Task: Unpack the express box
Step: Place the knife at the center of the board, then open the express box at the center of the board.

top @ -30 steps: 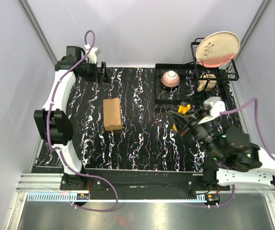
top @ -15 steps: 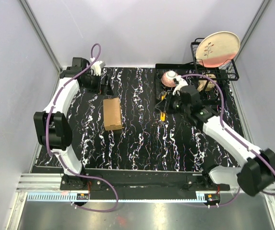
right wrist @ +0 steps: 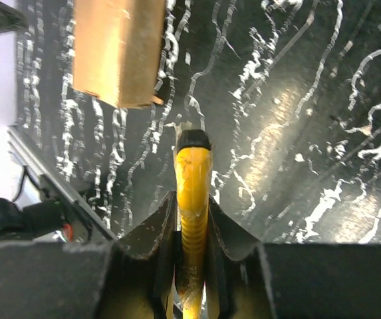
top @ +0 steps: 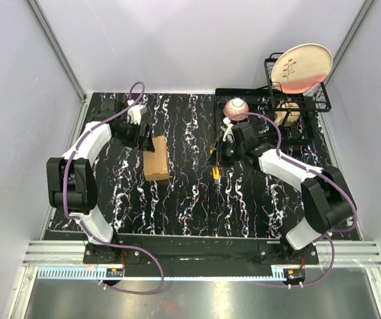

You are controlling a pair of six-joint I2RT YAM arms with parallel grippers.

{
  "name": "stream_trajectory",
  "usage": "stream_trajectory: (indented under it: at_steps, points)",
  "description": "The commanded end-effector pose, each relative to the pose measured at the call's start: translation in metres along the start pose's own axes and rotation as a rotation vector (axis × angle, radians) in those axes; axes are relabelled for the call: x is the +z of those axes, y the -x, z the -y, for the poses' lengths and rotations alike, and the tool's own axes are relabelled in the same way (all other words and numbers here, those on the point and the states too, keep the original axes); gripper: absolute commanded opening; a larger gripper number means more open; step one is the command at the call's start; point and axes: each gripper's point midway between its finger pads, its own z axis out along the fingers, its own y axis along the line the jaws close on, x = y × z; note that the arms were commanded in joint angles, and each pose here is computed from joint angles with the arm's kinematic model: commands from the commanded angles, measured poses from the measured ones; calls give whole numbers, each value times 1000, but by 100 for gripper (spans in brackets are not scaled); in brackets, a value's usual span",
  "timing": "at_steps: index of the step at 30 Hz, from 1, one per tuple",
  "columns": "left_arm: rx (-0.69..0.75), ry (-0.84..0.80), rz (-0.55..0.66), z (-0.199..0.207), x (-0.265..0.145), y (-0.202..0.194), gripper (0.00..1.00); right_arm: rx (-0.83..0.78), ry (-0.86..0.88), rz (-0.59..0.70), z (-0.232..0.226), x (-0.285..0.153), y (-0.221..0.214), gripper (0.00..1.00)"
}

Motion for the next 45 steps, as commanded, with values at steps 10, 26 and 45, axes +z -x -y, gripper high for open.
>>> stream_trajectory:
  at_steps: [10, 26, 45]
  points:
    - [11, -30, 78, -8, 14, 15, 99, -131, -242, -54, 49, 7, 0, 49]
    - [12, -42, 58, -15, 22, -7, 93, -318, -227, 164, -23, -4, 75, 66]
    - [-125, -192, 65, -24, 43, -6, 82, -147, 186, 81, -72, 157, 80, 61]
